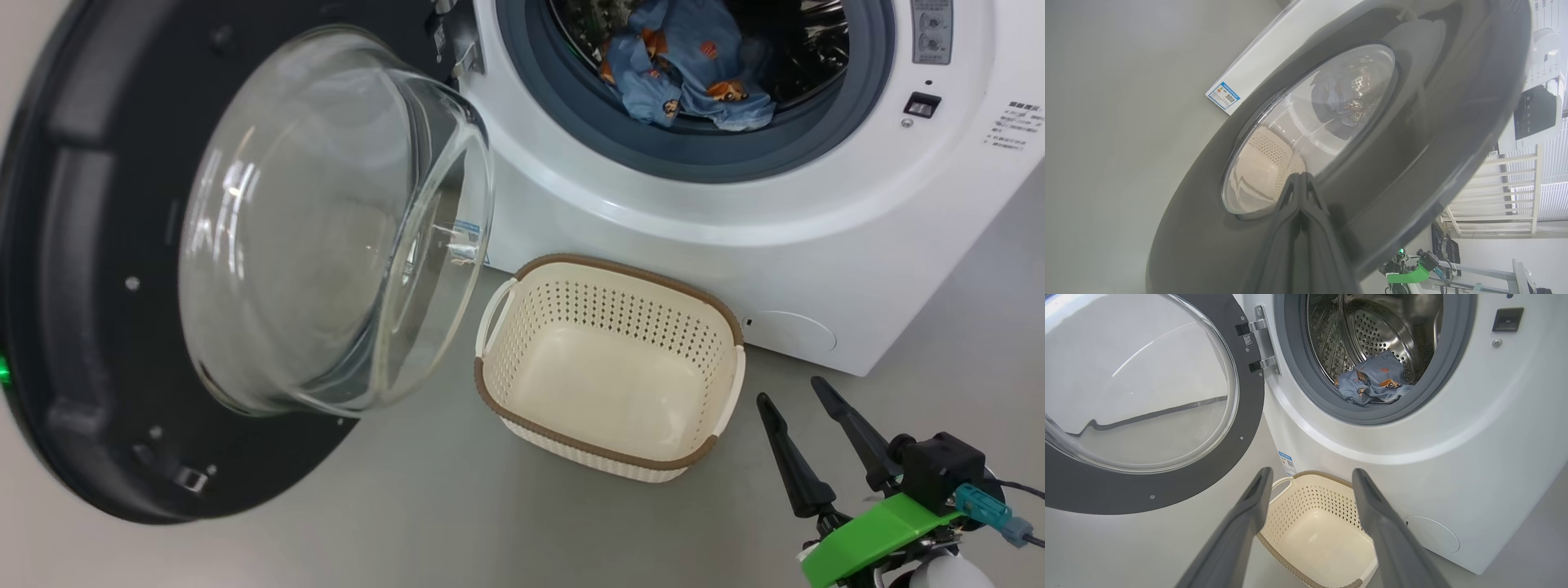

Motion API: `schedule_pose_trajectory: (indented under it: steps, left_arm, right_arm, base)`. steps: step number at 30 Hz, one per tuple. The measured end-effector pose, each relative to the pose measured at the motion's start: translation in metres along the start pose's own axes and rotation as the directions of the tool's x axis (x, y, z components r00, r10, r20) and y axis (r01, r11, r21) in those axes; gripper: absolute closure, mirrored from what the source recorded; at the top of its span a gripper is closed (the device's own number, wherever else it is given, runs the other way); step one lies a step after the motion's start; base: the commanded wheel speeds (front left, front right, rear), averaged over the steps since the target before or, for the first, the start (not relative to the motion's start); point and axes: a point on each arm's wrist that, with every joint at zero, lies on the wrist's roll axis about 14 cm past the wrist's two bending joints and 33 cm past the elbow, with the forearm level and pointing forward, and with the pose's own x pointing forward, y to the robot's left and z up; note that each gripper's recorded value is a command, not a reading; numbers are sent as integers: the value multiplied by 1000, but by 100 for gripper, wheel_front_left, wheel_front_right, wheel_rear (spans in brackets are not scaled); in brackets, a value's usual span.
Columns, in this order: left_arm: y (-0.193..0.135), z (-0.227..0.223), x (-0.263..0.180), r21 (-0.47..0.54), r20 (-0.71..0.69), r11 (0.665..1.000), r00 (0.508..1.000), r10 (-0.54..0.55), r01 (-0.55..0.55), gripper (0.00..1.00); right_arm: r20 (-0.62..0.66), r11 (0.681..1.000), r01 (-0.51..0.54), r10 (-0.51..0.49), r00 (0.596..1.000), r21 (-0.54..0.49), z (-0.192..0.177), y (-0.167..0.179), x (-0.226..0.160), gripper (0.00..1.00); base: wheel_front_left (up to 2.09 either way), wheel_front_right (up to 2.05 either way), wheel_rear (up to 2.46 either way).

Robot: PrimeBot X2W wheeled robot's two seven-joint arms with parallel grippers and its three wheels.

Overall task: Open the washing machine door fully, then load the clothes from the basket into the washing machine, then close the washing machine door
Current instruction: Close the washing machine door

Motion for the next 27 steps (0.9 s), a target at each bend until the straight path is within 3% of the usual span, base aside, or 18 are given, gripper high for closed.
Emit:
schedule_pose_trajectory:
  steps: [13, 27]
  left_arm:
    - [-63, -51, 20, 107, -169, 970, 966, -198, 217, 100]
    - [-139, -102, 52, 136, -330, 870, 850, -411, 474, 100]
  right_arm:
    - [16, 998, 58, -58, 998, -2, 8, -8, -20, 0]
    - [57, 989, 149, -148, 987, -6, 23, -27, -46, 0]
  base:
    - [0, 0, 0]
    - [0, 0, 0]
